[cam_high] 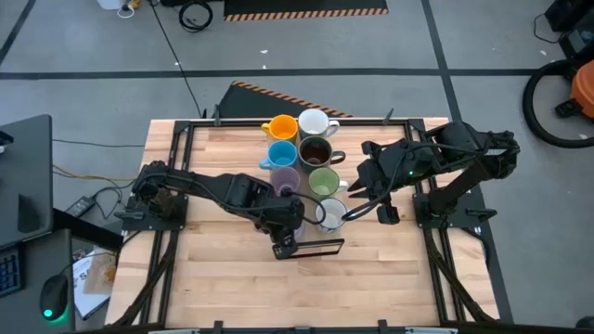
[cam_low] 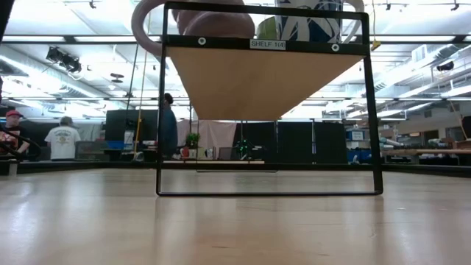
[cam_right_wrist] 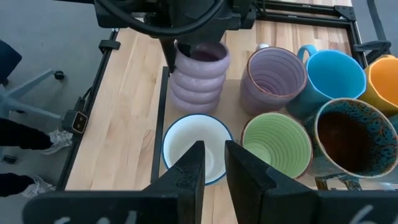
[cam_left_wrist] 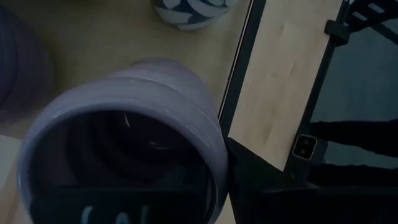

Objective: Place coffee mugs
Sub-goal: Put the violet mug on the shelf, then return to Home Position

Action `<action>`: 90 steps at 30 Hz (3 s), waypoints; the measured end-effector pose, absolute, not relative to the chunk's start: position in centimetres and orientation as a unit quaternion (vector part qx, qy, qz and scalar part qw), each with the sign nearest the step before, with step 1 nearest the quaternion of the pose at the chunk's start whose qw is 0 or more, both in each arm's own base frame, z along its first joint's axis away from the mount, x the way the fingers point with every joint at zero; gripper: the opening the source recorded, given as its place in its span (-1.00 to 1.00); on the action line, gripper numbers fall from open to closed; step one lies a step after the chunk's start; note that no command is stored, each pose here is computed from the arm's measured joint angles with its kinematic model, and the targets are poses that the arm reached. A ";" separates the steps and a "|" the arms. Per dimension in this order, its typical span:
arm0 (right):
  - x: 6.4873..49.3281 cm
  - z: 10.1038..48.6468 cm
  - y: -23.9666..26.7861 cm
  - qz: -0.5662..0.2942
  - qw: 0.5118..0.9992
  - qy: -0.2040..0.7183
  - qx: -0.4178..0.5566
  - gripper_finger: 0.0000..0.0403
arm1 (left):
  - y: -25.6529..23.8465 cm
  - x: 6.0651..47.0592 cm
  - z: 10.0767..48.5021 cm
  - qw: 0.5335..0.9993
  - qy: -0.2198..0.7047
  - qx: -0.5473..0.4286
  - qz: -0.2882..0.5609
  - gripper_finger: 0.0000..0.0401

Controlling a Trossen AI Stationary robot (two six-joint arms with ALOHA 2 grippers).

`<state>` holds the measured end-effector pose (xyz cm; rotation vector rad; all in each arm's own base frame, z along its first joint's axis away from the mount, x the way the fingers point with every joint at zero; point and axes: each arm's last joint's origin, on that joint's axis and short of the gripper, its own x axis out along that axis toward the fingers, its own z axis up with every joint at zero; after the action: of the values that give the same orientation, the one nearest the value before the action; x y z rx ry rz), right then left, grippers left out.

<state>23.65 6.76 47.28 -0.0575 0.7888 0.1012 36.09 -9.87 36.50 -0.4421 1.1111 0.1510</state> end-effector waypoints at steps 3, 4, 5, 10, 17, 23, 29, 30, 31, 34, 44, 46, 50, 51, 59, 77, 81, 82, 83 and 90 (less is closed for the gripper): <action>23.6 47.3 6.8 0.049 0.922 0.384 -0.028 -0.66 | -9.8 36.3 36.5 0.832 0.509 -0.201 0.084 -0.66; 23.6 47.3 6.8 0.049 0.922 0.384 -0.028 -0.66 | -9.8 36.3 36.6 0.834 0.506 -0.199 0.087 -0.62; 23.6 47.3 6.8 0.050 0.922 0.384 -0.028 -0.66 | -9.8 36.4 36.6 0.836 0.504 -0.199 0.089 -0.57; 23.6 47.3 6.8 0.050 0.922 0.384 -0.028 -0.66 | -9.8 36.4 36.6 0.838 0.499 -0.200 0.091 -0.39; 23.6 47.3 7.1 0.056 0.921 0.384 -0.030 -0.67 | -10.3 36.6 36.8 0.852 0.478 -0.192 0.096 -0.23; 23.6 47.3 7.1 0.056 0.921 0.385 -0.028 -0.67 | -11.1 36.4 36.8 0.860 0.468 -0.175 0.104 -0.21; 23.5 47.3 7.1 0.054 0.921 0.385 -0.023 -0.67 | -11.9 36.1 36.8 0.862 0.464 -0.172 0.109 -0.21; 23.4 47.3 7.1 0.054 0.921 0.385 -0.022 -0.67 | -12.0 36.1 36.8 0.863 0.462 -0.170 0.112 -0.21; 23.4 47.3 7.0 0.053 0.921 0.384 -0.021 -0.67 | -12.1 36.0 37.0 0.865 0.459 -0.167 0.115 -0.21; 23.0 47.6 6.9 0.052 0.924 0.379 -0.015 -0.68 | -12.1 35.5 37.5 0.871 0.448 -0.164 0.119 -0.21; 20.8 49.1 6.1 0.041 0.939 0.341 0.004 -0.68 | -11.1 33.5 40.5 0.895 0.391 -0.167 0.135 -0.21; 20.1 49.6 5.9 0.044 0.946 0.322 0.001 -0.68 | -11.1 33.0 41.5 0.911 0.356 -0.153 0.142 -0.21; 19.0 49.7 5.5 0.047 0.961 0.272 0.009 -0.71 | -10.9 31.8 43.9 0.941 0.285 -0.109 0.143 -0.25; 18.8 49.4 5.4 0.050 0.963 0.264 0.014 -0.72 | -10.9 31.5 44.3 0.945 0.278 -0.102 0.141 -0.27; 16.5 45.4 4.7 0.049 0.975 0.199 0.081 -0.83 | -10.1 29.9 44.9 0.963 0.222 -0.071 0.139 -0.43; 10.1 37.1 2.2 0.024 0.971 0.033 0.234 -0.97 | -7.1 23.1 40.2 0.986 0.040 -0.122 0.108 -0.95; 8.7 36.2 1.7 0.017 0.970 0.012 0.244 -0.96 | -6.2 20.9 39.0 0.984 0.007 -0.144 0.104 -0.96; 8.3 36.0 1.5 0.013 0.969 0.007 0.246 -0.96 | -6.0 20.3 38.5 0.983 -0.001 -0.153 0.104 -0.96; 8.0 35.9 1.4 0.007 0.968 -0.001 0.250 -0.96 | -5.8 19.8 38.1 0.981 -0.009 -0.160 0.105 -0.96; 5.7 34.7 0.6 -0.017 0.962 -0.042 0.269 -0.96 | -4.6 16.7 34.7 0.971 -0.066 -0.201 0.107 -0.97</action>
<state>5.66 0.57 34.68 0.5448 -0.0851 -0.0338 16.74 -4.57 34.73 -0.4061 -0.1338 0.2153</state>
